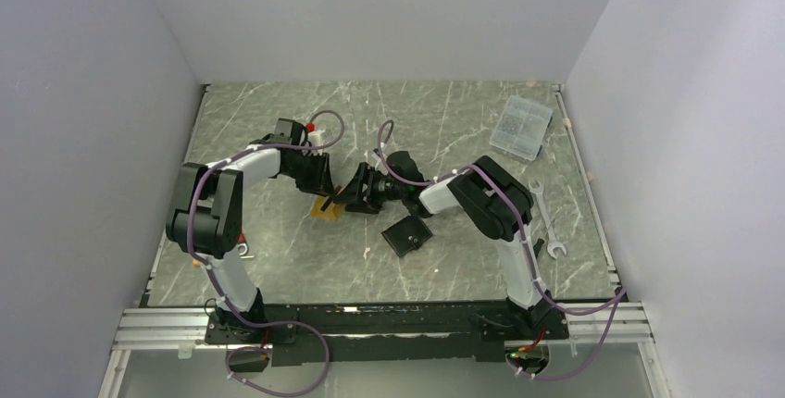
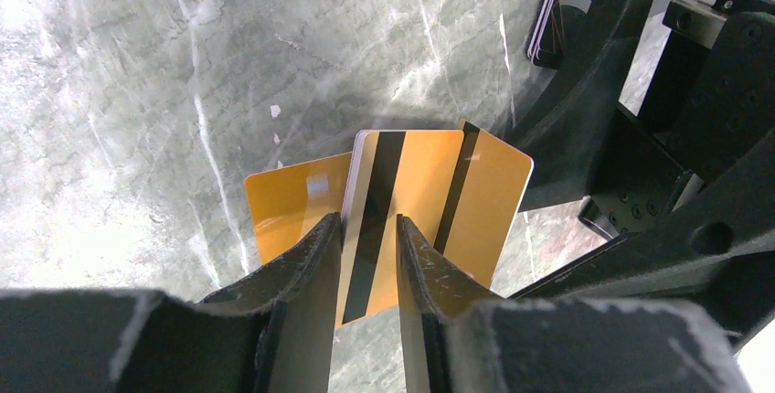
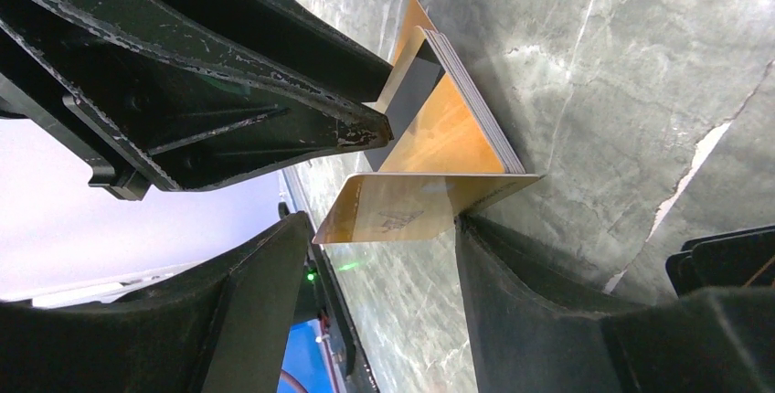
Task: Put the credit cards into the card holder
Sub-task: Pick up the credit card from the center of the board.
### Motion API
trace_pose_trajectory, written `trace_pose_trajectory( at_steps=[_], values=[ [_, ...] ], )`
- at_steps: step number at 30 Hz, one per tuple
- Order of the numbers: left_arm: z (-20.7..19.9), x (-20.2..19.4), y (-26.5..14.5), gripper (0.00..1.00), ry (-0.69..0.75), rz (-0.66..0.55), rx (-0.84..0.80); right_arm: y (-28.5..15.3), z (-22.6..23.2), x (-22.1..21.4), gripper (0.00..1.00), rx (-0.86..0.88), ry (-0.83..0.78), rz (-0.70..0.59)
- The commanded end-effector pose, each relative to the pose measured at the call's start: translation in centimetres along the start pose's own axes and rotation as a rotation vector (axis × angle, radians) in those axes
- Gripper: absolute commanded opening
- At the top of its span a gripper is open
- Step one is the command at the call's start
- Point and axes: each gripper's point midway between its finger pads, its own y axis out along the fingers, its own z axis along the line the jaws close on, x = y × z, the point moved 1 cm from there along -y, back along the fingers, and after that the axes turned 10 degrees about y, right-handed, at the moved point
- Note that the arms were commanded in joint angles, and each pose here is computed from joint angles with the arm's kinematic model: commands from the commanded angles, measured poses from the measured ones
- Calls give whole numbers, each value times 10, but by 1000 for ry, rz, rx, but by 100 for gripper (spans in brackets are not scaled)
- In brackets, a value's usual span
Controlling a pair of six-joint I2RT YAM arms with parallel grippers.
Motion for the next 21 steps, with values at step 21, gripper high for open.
trace_pose_trajectory(
  at_steps=[21],
  values=[
    [-17,-4,-18,33,82,36,44,3,-13,2,65,-41,5,-38]
  ],
)
